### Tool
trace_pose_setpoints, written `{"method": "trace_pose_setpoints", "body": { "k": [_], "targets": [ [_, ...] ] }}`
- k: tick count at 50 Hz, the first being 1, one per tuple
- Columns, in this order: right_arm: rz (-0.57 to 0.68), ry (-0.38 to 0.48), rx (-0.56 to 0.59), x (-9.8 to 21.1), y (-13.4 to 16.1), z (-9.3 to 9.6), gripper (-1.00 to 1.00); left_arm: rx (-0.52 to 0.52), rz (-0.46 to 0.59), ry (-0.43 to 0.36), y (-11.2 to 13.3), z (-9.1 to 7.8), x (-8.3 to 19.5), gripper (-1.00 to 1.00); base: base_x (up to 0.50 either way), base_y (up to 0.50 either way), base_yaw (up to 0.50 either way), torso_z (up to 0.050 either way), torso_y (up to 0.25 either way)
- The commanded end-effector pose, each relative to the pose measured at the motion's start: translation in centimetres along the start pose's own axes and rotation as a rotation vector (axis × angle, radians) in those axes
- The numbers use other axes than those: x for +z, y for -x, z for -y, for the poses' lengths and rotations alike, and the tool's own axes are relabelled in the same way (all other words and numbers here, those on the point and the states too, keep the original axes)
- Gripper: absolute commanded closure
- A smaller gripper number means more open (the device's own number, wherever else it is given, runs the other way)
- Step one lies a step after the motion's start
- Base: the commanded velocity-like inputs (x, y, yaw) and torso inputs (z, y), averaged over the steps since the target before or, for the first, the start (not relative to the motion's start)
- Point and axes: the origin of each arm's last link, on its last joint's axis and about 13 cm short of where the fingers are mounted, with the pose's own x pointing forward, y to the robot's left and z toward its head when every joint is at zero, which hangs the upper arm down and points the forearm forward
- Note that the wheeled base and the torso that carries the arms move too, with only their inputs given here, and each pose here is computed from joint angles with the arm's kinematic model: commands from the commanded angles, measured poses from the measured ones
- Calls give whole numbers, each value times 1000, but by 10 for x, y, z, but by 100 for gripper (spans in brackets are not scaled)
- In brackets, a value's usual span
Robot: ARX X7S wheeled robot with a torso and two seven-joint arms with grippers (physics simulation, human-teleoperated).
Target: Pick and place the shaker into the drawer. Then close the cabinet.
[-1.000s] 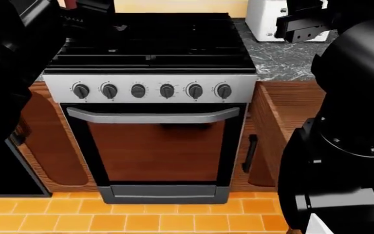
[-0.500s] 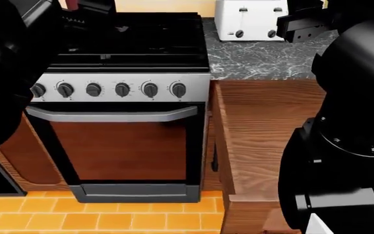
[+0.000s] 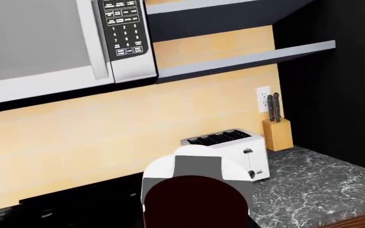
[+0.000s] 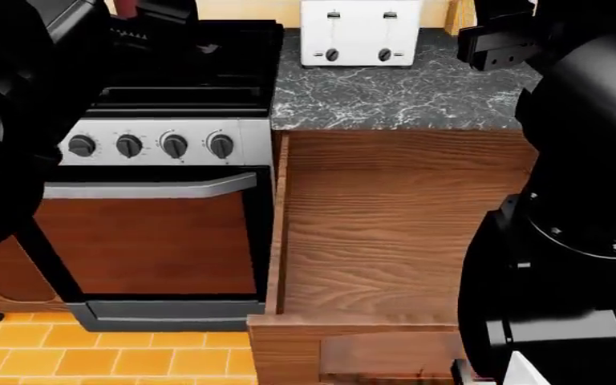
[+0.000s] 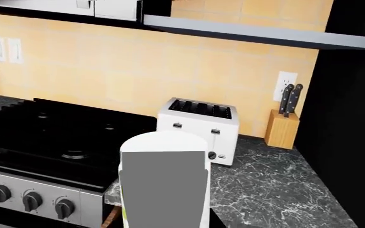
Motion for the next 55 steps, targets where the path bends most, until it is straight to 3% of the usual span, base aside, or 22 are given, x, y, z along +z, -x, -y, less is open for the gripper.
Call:
{"method": "trace_pose_setpoints", "body": {
  "k": [1,37,46,55],
  "targets": [
    [2,-3,-4,-1,1,0,100,4,1,6,0,0,0,100,-24,-500,0,0,0],
    [8,6,-12,-1,2,-1,100,-4,2,7,-1,3,1,100,-25,-496,0,0,1],
    [2,6,-13,0,1,-1,100,-5,2,8,-1,3,1,100,0,0,0,0,1],
    [-16,7,-13,-3,0,-1,100,-5,-1,11,-2,3,-2,100,475,-1,0,0,0]
  ]
}}
